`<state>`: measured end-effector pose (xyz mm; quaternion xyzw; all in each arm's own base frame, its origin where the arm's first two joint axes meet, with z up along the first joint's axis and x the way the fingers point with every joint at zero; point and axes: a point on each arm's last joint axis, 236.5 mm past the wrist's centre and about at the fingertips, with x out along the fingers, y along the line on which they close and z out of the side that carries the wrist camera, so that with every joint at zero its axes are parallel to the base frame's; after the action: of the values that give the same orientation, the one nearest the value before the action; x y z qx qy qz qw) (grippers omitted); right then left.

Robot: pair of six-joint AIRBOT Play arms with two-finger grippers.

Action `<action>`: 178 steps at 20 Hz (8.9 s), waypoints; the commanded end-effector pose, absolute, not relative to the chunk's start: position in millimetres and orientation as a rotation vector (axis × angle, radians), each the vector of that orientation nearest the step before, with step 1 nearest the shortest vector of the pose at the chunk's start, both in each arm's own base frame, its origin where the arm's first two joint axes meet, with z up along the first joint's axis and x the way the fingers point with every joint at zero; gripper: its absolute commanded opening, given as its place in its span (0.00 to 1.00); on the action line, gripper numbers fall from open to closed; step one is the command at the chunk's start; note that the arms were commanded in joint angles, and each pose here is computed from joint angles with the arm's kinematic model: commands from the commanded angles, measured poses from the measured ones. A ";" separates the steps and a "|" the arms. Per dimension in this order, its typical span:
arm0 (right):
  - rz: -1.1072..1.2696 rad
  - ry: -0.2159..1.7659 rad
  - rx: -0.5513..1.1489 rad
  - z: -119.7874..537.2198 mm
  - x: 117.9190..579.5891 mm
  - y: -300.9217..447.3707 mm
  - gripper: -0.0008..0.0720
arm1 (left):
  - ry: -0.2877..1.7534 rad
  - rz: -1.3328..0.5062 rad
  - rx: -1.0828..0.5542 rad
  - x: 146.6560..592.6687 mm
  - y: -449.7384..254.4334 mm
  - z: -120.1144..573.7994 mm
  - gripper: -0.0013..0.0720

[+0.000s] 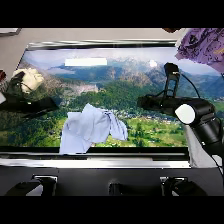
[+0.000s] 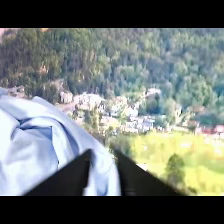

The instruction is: Fold the clothes and pants, and hang the long-sleeved shirts on hangers.

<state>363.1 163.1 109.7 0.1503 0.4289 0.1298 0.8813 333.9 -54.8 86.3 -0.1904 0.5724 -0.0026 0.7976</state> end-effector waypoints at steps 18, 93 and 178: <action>0.424 1.408 0.875 -73.3 312.7 200.5 0.61 | 1.199 0.080 -0.438 331.5 -18.0 92.8 1.00; 0.204 1.164 0.356 73.0 491.1 155.8 0.05 | 1.209 0.205 -0.513 384.9 38.7 41.2 0.04; 0.006 1.133 0.578 -34.7 591.3 160.2 0.17 | 1.087 0.157 -0.438 525.8 49.8 -14.5 0.23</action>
<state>585.9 150.9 -15.8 0.2461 0.5247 -0.0040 0.8149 519.6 57.1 5.9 -0.2067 0.5038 0.0768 0.8352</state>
